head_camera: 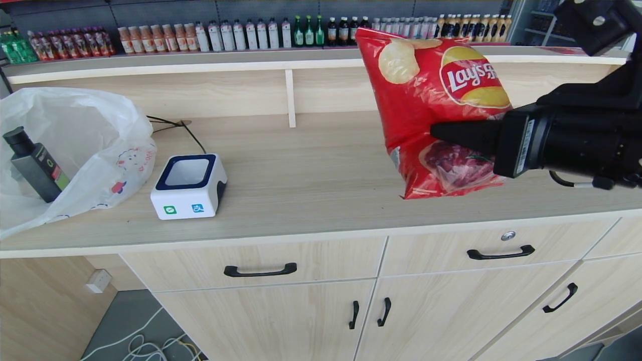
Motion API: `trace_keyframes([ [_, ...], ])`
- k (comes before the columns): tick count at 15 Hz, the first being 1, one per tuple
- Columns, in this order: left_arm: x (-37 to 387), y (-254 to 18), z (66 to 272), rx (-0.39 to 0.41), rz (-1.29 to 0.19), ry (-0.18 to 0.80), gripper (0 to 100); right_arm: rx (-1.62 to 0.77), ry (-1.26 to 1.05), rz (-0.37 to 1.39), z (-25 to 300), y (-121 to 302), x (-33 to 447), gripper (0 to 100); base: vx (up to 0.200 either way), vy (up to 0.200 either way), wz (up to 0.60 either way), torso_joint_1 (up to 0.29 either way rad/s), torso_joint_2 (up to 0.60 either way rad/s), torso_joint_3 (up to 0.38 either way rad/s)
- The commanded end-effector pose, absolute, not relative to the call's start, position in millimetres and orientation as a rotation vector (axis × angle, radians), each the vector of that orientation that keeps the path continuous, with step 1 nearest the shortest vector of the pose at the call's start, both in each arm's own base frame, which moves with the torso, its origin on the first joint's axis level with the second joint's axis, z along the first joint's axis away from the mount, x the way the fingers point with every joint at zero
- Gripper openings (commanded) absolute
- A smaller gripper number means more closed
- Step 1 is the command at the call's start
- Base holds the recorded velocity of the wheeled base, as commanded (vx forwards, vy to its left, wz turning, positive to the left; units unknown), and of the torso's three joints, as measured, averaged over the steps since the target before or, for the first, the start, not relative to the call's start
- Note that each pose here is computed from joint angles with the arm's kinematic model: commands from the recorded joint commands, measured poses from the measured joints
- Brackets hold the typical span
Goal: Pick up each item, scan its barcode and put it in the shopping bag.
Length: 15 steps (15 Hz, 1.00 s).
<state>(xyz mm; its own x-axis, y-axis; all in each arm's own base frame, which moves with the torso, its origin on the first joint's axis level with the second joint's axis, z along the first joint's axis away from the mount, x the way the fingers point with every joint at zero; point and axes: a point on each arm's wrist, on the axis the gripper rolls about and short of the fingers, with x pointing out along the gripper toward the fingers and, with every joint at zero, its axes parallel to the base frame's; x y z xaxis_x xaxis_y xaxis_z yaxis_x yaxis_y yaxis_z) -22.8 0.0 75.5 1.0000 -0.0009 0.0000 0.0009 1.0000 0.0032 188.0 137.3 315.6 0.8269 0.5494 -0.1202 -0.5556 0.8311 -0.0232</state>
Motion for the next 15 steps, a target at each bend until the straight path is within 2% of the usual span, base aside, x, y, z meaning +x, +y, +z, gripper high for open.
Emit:
trace_keyframes([
  [1,-22.8,0.0,75.5,0.003,0.0,0.0,100,0.044,0.075,0.628,320.8,115.8,157.3,0,0.0,0.0,0.0,0.0,0.0,0.0],
  [6,-22.8,0.0,75.5,0.003,0.0,0.0,100,0.1,0.042,0.771,302.6,96.8,136.6,0,0.0,0.0,0.0,0.0,0.0,0.0],
  [12,-22.8,0.0,75.5,0.003,-0.002,0.0,100,0.378,0.025,1.023,261.7,104.2,141.4,0,0.0,0.0,0.0,0.0,0.0,0.0],
  [13,-22.8,0.0,75.5,0.003,-0.002,0.0,100,0.424,0.042,1.073,246.9,102.6,137.2,0,0.0,0.0,0.0,0.0,0.0,0.0],
  [15,-22.8,0.0,75.5,0.003,0.0,0.0,100,0.476,0.064,1.097,229.2,101.3,134.5,0,0.0,0.0,0.0,0.0,0.0,0.0],
])
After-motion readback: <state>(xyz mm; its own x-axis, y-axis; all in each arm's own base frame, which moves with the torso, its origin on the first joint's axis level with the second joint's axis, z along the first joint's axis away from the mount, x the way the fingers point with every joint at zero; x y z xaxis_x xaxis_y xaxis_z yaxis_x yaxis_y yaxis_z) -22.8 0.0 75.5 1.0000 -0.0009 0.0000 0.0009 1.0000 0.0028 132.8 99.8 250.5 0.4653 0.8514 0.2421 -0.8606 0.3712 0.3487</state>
